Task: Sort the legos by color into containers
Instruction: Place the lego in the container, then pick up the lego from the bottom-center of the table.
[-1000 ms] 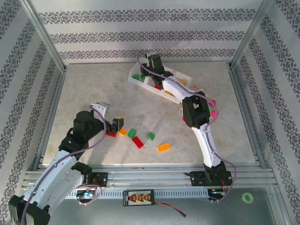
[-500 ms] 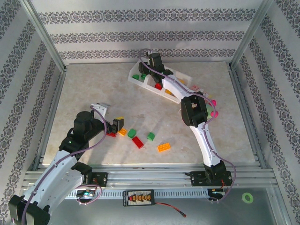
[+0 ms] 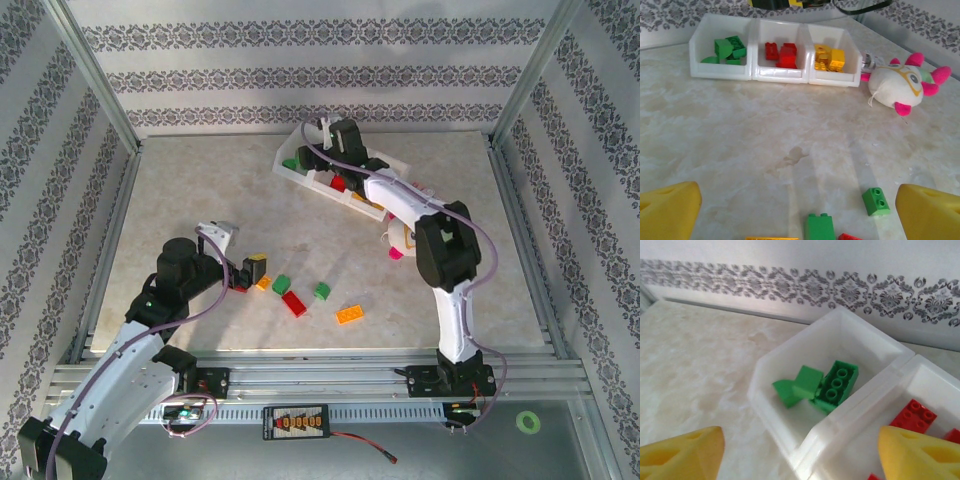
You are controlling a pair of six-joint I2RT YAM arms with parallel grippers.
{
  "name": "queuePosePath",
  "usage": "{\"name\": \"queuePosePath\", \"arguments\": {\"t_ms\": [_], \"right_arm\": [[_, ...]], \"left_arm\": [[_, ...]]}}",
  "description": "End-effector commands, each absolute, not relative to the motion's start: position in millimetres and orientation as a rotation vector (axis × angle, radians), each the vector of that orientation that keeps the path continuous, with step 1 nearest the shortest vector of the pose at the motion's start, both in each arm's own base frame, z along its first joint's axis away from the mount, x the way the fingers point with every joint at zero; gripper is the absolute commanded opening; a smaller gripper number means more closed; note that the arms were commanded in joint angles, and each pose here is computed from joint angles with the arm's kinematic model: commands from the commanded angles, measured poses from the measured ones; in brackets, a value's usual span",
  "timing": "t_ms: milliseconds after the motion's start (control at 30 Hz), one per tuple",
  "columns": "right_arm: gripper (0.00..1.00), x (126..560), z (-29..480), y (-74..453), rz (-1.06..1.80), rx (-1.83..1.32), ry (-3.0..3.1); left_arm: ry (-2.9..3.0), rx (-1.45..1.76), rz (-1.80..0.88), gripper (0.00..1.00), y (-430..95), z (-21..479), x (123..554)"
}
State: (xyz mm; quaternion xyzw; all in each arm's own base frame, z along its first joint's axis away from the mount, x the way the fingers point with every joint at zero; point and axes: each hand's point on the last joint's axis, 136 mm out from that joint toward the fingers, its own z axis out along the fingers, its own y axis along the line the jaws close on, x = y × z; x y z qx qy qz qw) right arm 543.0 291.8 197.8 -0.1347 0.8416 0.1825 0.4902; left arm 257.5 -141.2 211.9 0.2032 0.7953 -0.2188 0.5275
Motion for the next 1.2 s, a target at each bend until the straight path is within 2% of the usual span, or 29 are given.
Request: {"name": "queuePosePath", "arguments": {"t_ms": [0, 400, 567, 733, 933, 1167], "right_arm": [[0.83, 497.6, 210.1, 299.3, 0.448, -0.486, 1.993], [0.83, 307.4, 127.5, 286.8, 0.547, -0.798, 2.258], [0.83, 256.9, 97.8, 293.1, 0.57, -0.874, 2.35], [0.83, 230.1, 71.3, 297.6, 0.538, -0.935, 2.42], [0.82, 224.4, 47.7, 298.7, 0.511, -0.955, 2.476], [0.75, 222.6, 25.9, 298.3, 0.492, -0.952, 2.533]], "left_arm": [[1.82, 0.603, -0.566, 0.99, -154.7, 221.8, 248.5], [1.854, 0.852, -0.689, 0.99, -174.3, 208.0, 210.8], [1.838, 0.92, -0.725, 0.99, -179.4, 206.0, 200.8], [1.815, 0.969, -0.755, 0.99, -183.3, 206.5, 193.8], [1.816, 0.965, -0.784, 0.99, -185.1, 206.5, 191.4], [1.817, 0.952, -0.804, 0.99, -186.1, 208.6, 190.0]]}}
